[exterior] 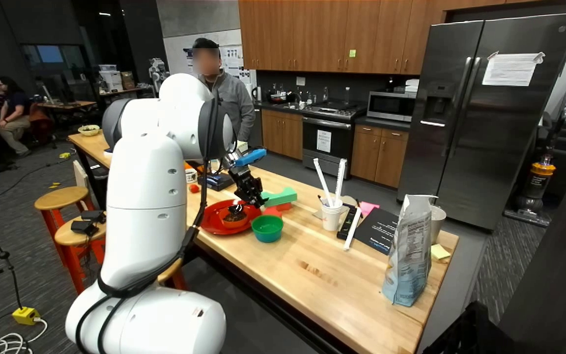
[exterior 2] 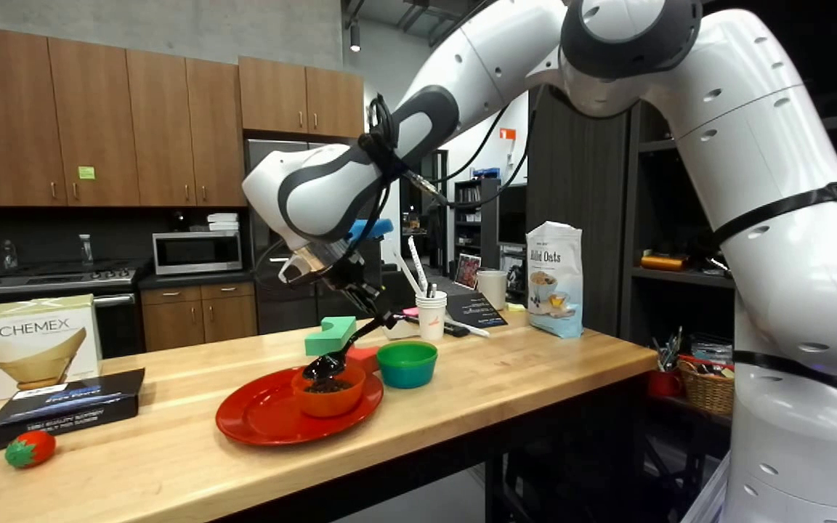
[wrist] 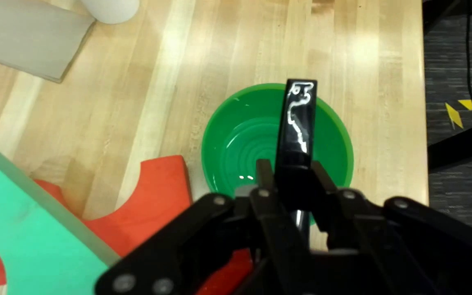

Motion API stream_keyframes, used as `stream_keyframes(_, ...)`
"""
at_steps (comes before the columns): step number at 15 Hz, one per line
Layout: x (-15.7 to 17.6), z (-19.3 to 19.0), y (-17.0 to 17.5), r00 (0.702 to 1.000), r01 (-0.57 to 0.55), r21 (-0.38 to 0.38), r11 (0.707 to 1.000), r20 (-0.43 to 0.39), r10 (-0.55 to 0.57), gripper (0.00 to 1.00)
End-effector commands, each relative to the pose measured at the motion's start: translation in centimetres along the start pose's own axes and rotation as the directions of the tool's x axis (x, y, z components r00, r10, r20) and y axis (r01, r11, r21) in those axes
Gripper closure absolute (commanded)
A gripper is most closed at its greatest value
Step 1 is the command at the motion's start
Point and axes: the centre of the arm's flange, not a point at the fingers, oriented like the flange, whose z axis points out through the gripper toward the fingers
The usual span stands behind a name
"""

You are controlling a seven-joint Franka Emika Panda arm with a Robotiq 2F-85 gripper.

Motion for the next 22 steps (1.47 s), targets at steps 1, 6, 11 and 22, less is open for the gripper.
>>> stream_keyframes(1,-0.74,-0.06,-1.45,0.999,0.028,-0.110,0.993,0.018,-0.026,0.94)
stream_keyframes(6,-0.62,-0.23,-1.78,0.998,0.048,-0.194,0.980,0.047,-0.039,0.94)
stream_keyframes(11,-0.92,-0.12,-1.86,0.996,0.052,-0.246,0.968,0.080,-0.033,0.94)
stream_keyframes(22,-0.41,0.70,-2.13,0.995,0.065,-0.260,0.963,0.092,-0.043,0.94)
